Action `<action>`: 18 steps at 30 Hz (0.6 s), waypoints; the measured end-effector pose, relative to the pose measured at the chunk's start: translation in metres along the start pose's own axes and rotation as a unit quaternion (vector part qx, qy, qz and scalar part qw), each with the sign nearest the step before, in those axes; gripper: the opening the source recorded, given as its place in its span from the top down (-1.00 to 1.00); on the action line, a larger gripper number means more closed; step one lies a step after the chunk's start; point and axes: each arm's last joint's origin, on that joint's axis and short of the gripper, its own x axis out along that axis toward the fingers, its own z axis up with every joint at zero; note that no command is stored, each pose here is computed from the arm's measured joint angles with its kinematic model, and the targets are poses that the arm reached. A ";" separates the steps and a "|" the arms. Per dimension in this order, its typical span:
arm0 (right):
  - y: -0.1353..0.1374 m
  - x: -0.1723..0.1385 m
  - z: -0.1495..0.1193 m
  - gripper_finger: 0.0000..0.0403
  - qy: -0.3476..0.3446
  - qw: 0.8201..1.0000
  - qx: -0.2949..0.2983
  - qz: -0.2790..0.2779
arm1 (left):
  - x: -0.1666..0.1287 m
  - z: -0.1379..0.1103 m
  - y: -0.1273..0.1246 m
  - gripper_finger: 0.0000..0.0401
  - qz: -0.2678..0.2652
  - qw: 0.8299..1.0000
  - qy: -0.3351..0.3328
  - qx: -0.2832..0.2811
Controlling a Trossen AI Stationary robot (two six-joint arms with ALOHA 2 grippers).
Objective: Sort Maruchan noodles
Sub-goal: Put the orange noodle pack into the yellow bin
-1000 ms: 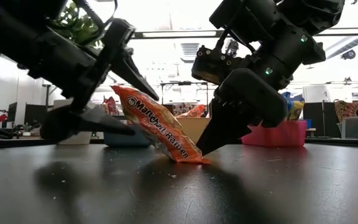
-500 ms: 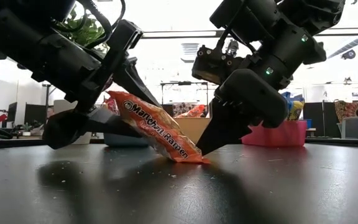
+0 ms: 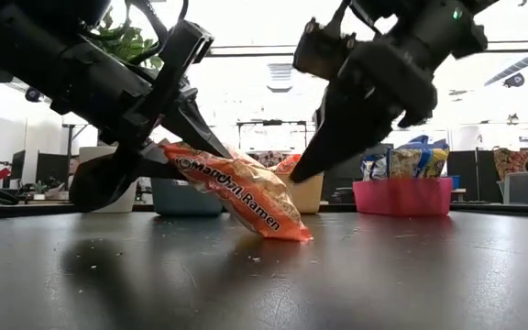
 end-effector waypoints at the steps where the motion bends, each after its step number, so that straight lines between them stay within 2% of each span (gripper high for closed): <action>1: -0.001 -0.005 0.002 0.61 0.000 1.000 -0.003 -0.001 | -0.001 0.001 -0.001 0.62 -0.002 1.000 0.000 0.001; 4: -0.004 -0.020 0.008 0.53 -0.006 1.000 -0.014 -0.014 | -0.003 0.002 -0.002 0.62 -0.003 1.000 0.000 0.016; 11: -0.017 -0.066 0.015 0.45 -0.038 0.994 -0.038 -0.099 | -0.009 0.015 -0.012 0.63 -0.017 0.997 -0.014 0.070; 18: -0.033 -0.110 0.017 0.48 -0.114 0.975 -0.053 -0.184 | -0.012 0.055 -0.026 0.63 -0.022 0.985 -0.062 0.159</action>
